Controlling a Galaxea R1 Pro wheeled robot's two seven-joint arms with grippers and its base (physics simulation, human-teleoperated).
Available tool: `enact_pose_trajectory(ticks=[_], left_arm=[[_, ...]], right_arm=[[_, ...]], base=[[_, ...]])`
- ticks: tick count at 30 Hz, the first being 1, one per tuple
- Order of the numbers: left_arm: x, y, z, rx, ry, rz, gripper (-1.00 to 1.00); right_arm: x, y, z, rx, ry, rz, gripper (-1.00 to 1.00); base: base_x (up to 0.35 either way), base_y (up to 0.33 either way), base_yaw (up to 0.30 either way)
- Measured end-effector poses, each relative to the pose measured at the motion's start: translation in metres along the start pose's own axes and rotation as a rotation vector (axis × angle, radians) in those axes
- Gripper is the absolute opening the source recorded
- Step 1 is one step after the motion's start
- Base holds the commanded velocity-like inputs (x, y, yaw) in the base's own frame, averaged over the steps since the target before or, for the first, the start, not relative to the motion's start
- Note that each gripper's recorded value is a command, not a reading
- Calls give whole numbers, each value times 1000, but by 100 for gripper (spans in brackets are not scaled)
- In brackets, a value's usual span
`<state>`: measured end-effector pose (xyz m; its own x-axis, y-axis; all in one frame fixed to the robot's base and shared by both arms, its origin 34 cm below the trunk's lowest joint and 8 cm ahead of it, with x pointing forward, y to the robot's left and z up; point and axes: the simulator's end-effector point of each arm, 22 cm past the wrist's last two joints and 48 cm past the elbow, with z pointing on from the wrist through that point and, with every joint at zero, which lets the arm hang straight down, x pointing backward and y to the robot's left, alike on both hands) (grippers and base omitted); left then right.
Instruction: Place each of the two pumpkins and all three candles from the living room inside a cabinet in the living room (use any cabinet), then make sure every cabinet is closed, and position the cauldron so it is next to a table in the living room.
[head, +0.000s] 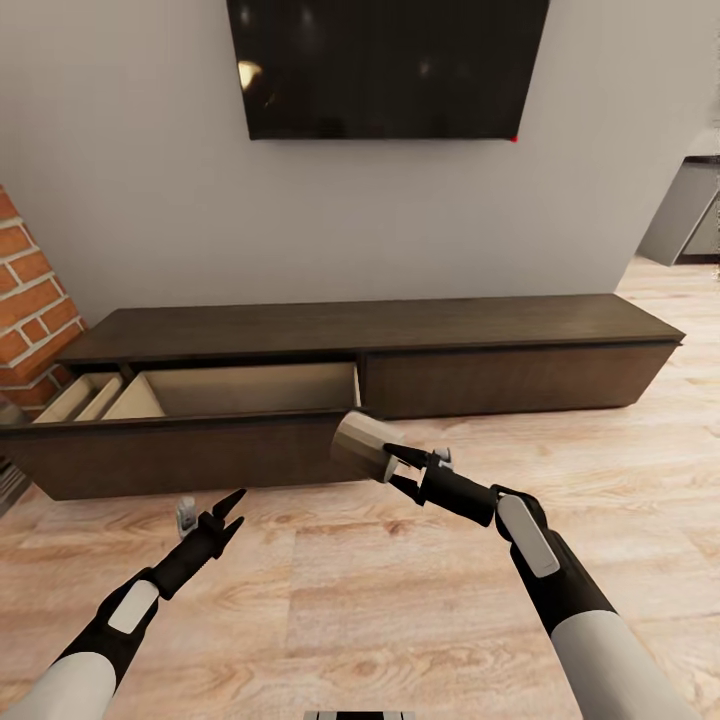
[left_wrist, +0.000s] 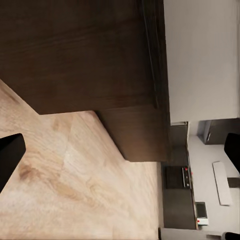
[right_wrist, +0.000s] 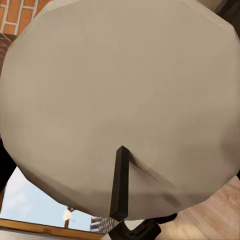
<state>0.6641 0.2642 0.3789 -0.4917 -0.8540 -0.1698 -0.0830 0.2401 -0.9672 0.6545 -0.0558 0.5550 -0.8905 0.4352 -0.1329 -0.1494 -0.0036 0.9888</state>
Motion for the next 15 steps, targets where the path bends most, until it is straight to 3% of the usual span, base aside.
enact_pose_trajectory(ticks=[15], left_arm=[[-10, -36, -2, 49, -14, 27, 100]], right_arm=[[-2, 55, 3, -51, 9, -100, -100]], base=[[0, 0, 0]])
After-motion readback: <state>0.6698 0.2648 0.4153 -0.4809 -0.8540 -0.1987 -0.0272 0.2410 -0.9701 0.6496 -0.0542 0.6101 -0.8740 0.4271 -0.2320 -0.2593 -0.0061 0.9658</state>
